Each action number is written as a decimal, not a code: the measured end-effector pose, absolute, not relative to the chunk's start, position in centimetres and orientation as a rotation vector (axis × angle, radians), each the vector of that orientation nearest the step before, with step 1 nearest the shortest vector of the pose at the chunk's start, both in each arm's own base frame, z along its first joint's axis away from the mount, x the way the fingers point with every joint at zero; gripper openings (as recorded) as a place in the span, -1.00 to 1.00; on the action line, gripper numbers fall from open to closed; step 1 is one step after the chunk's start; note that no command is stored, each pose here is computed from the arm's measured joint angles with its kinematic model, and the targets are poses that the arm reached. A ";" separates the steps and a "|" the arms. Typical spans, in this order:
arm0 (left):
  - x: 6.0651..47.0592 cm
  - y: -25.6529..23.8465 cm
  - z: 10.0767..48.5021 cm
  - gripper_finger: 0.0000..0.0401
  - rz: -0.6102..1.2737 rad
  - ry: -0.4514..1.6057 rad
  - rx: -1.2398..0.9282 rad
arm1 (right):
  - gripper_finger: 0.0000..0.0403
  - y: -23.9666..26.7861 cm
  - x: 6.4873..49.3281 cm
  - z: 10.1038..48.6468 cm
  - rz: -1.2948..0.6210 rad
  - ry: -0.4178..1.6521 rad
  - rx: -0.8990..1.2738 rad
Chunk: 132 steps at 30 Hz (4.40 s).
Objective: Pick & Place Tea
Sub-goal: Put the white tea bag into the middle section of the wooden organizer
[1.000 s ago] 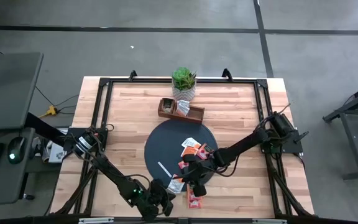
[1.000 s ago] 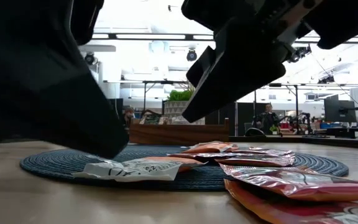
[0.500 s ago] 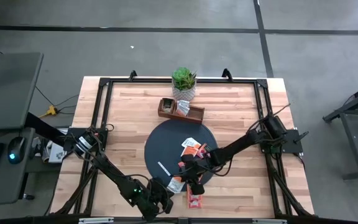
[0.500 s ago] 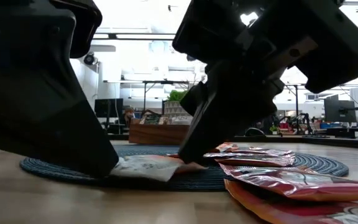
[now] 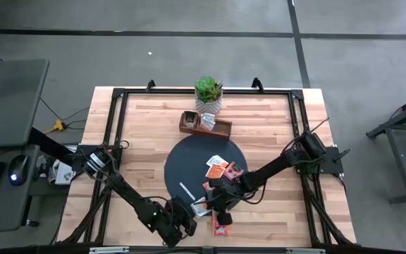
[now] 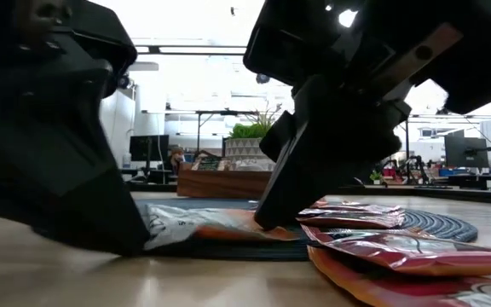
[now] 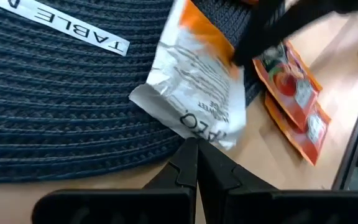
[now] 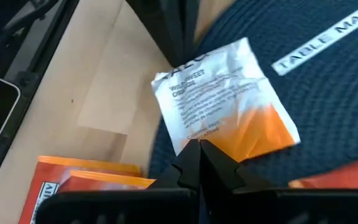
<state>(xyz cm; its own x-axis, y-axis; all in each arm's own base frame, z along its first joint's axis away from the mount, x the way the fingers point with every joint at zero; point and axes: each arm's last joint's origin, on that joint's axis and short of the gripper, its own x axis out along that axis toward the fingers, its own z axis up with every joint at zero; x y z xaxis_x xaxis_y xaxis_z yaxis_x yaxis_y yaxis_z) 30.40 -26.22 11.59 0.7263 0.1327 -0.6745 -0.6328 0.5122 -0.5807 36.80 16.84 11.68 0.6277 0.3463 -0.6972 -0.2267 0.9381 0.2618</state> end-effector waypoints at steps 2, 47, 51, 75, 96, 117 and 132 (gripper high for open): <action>30.6 -25.9 11.6 -1.00 0.506 0.605 -0.927 | -1.00 17.3 36.6 11.7 0.309 0.826 0.157; 30.8 -25.8 12.0 -1.00 0.497 0.608 -0.963 | -1.00 20.1 35.0 13.4 0.094 0.743 0.293; 30.9 -25.9 12.1 -1.00 0.492 0.605 -0.970 | -1.00 19.5 34.8 13.8 0.062 0.755 0.232; 31.3 -26.3 12.5 -1.00 0.440 0.571 -1.038 | -1.00 17.8 35.1 11.6 0.021 0.889 0.181; 31.1 -26.1 12.6 -0.09 0.655 0.323 -1.536 | -1.00 17.7 35.0 11.5 0.013 0.898 0.192; 32.6 -23.8 12.4 0.11 0.721 0.314 -1.540 | -1.00 17.7 35.0 11.4 -0.004 0.899 0.218; 32.7 -23.8 12.4 -0.67 0.721 0.338 -1.538 | -1.00 17.7 35.0 11.4 -0.008 0.898 0.220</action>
